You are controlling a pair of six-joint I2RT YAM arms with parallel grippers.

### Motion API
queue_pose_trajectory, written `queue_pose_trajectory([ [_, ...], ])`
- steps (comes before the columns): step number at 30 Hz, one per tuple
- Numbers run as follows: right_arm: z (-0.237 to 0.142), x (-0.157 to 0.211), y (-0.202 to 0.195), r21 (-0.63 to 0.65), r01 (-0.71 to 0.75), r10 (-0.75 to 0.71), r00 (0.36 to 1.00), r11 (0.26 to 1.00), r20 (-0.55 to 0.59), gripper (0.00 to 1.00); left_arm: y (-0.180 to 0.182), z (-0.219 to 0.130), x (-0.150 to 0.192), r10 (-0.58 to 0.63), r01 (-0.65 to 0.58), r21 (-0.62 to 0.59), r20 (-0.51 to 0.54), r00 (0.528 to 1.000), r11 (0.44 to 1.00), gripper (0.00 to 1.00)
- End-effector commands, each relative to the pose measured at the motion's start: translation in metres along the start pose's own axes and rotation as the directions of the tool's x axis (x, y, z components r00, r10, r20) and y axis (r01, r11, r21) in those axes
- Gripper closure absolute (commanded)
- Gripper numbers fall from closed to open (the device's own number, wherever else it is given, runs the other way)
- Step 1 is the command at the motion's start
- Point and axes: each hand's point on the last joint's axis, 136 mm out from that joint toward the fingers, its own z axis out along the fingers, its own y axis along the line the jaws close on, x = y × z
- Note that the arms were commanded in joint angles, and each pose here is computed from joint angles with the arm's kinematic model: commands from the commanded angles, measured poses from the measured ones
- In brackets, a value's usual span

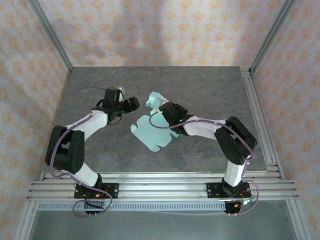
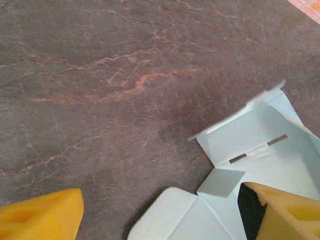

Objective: Fold the paper box

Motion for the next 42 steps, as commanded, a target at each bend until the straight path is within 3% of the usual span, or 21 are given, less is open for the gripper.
queue_pose_trajectory([
  [1,-0.006,-0.016,-0.031,0.209,0.036,-0.044,0.999,0.977,0.031,1.00,0.000,-0.004,-0.007,-0.014,0.013,0.012,0.038,0.999,1.000,0.17],
  [5,-0.010,-0.026,-0.031,0.306,0.080,-0.103,0.993,0.949,0.058,1.00,0.001,-0.004,-0.009,-0.016,0.015,0.014,0.041,0.999,1.000,0.17],
  [18,-0.015,-0.041,-0.001,0.430,0.159,-0.220,0.971,0.889,0.095,1.00,0.003,-0.007,-0.025,-0.009,0.007,0.023,0.074,0.997,1.000,0.13],
  [29,-0.014,-0.044,0.025,0.422,0.208,-0.278,0.954,0.882,0.110,1.00,-0.010,0.009,-0.044,0.045,-0.048,0.040,0.062,0.997,0.998,0.07],
  [38,-0.015,-0.035,0.033,0.368,0.229,-0.290,0.950,0.901,0.118,1.00,-0.043,0.045,-0.054,0.247,-0.227,0.160,-0.120,0.961,0.961,0.02],
  [42,-0.015,-0.034,0.035,0.351,0.234,-0.292,0.949,0.907,0.122,1.00,-0.053,0.070,-0.034,0.305,-0.243,0.254,-0.244,0.920,0.936,0.03],
])
